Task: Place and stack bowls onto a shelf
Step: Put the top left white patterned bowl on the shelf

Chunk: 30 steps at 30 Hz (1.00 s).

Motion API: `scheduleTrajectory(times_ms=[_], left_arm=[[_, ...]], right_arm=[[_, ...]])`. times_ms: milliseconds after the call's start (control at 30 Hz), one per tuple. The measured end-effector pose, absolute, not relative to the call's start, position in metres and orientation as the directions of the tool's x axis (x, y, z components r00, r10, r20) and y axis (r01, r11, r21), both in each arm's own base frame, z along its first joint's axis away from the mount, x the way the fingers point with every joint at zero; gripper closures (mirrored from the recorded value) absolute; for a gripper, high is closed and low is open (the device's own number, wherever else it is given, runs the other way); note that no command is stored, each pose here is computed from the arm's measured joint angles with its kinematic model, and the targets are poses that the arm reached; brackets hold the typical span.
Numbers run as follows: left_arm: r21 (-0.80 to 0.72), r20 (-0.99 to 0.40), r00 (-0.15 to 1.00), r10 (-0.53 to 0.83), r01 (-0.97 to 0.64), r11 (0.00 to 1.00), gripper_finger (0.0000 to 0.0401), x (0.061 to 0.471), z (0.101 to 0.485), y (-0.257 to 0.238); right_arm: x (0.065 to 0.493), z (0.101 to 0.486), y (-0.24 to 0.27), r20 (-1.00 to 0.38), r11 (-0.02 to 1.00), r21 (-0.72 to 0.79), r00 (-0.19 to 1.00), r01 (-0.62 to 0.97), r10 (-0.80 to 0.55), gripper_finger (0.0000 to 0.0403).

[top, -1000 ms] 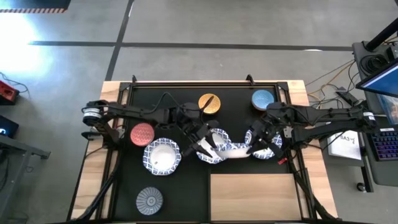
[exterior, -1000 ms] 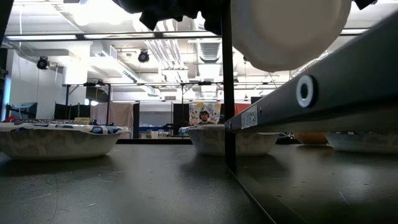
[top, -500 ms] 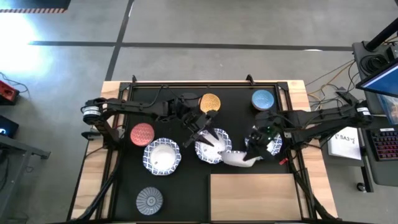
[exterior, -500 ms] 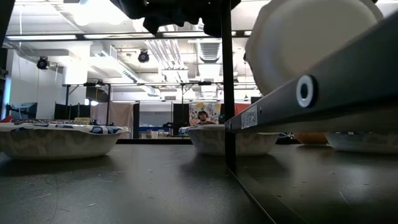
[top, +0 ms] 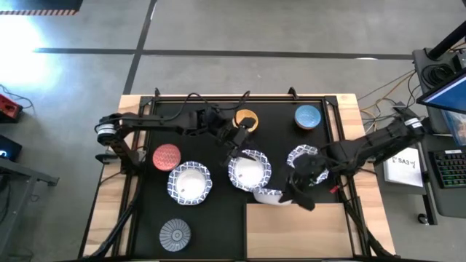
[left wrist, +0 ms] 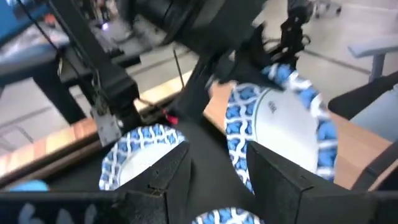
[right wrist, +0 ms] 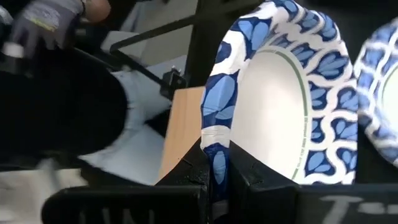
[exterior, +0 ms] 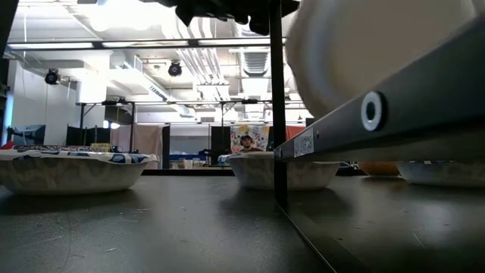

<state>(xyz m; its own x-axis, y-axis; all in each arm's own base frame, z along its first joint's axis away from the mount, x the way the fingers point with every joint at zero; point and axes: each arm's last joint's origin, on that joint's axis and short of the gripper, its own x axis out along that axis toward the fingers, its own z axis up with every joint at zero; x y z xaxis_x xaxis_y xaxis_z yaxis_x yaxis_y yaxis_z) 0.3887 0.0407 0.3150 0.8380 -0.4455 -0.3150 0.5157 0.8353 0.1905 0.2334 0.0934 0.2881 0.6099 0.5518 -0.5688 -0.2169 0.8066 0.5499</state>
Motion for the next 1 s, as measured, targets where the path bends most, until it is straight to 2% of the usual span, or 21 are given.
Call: scheduleTrajectory(times_ms=[100, 233, 367, 667, 867, 1000], left_arm=[[0.17, -0.372, 0.834, -0.408, 0.493, 0.853, 0.0262, 0.387, 0.319, 0.042], [0.147, -0.446, 0.853, -0.272, 0.37, 0.917, 0.0262, 0.386, 0.331, 0.045], [0.134, -0.497, 0.849, -0.181, 0.281, 0.95, 0.0262, 0.383, 0.329, 0.048], [0.062, -0.563, 0.81, -0.162, 0.237, 0.969, 0.0262, 0.367, 0.333, 0.047], [0.067, -0.535, 0.834, -0.138, 0.204, 0.977, 0.0262, 0.349, 0.355, 0.044], [0.076, -0.498, 0.857, -0.134, 0.197, 0.977, 0.0262, 0.333, 0.373, 0.041]], right_arm=[[0.235, 0.29, 0.107, -0.66, 0.876, 0.443, 0.592, -0.19, 0.462, 0.0392], [0.241, 0.282, 0.119, -0.79, 0.939, 0.324, 0.514, -0.112, 0.334, 0.0392], [0.256, 0.274, 0.133, -0.816, 0.943, 0.307, 0.473, -0.131, 0.331, 0.0392], [0.278, 0.26, 0.169, -0.848, 0.945, 0.275, 0.419, -0.175, 0.325, 0.0392], [0.286, 0.256, 0.193, -0.871, 0.95, 0.252, 0.383, -0.187, 0.306, 0.0392], [0.288, 0.264, 0.212, -0.86, 0.948, 0.246, 0.406, -0.204, 0.311, 0.0392]])
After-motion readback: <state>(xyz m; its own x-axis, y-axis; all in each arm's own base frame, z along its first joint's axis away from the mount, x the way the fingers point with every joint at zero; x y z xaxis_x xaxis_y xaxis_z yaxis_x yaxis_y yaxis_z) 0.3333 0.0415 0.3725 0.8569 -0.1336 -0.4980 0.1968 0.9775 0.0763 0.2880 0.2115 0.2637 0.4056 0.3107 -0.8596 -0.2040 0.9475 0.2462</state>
